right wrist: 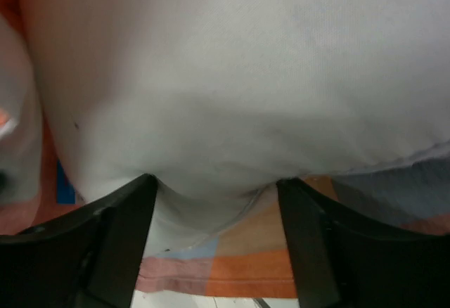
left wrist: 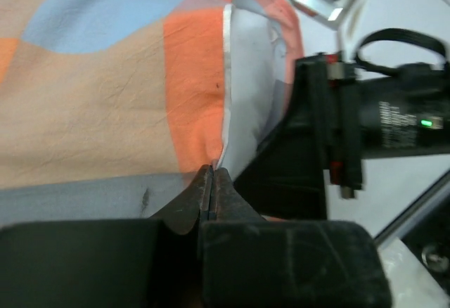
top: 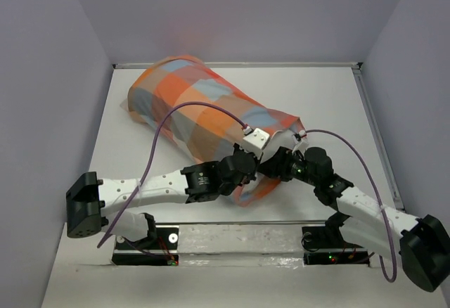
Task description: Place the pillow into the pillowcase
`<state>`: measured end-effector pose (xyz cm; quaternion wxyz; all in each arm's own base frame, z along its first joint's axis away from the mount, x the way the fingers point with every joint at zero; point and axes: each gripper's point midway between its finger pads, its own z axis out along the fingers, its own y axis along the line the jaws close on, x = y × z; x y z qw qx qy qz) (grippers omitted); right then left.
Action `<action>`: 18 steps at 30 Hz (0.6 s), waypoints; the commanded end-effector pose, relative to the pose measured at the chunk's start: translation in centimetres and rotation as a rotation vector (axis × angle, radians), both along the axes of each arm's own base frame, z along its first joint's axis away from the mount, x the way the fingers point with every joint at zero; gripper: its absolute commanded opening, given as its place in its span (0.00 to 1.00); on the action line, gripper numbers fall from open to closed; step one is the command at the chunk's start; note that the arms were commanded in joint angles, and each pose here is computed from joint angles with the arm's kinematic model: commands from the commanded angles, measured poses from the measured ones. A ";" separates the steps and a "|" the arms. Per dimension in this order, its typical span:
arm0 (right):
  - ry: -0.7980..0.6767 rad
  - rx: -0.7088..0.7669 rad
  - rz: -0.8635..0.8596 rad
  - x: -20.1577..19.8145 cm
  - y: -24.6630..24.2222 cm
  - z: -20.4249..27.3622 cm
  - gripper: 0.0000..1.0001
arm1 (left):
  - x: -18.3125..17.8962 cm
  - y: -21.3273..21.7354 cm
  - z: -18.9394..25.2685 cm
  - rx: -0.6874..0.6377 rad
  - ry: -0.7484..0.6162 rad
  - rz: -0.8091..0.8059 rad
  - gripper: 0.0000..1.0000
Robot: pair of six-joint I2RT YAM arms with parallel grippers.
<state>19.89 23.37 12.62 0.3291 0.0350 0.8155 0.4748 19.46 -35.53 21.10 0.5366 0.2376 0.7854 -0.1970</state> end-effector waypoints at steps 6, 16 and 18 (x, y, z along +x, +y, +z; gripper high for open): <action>-0.279 0.206 -0.086 6.2 2.5 9.4 0.00 | -6.6 -1.8 4.1 -0.281 0.119 -0.238 0.00; -0.547 0.242 -0.209 9.6 4.8 15.7 0.00 | -12.4 -4.1 21.0 -0.638 0.005 -0.659 0.00; -0.455 0.170 -0.210 11.1 5.9 11.5 0.00 | -13.2 -4.1 24.3 -0.689 -0.031 -0.712 0.00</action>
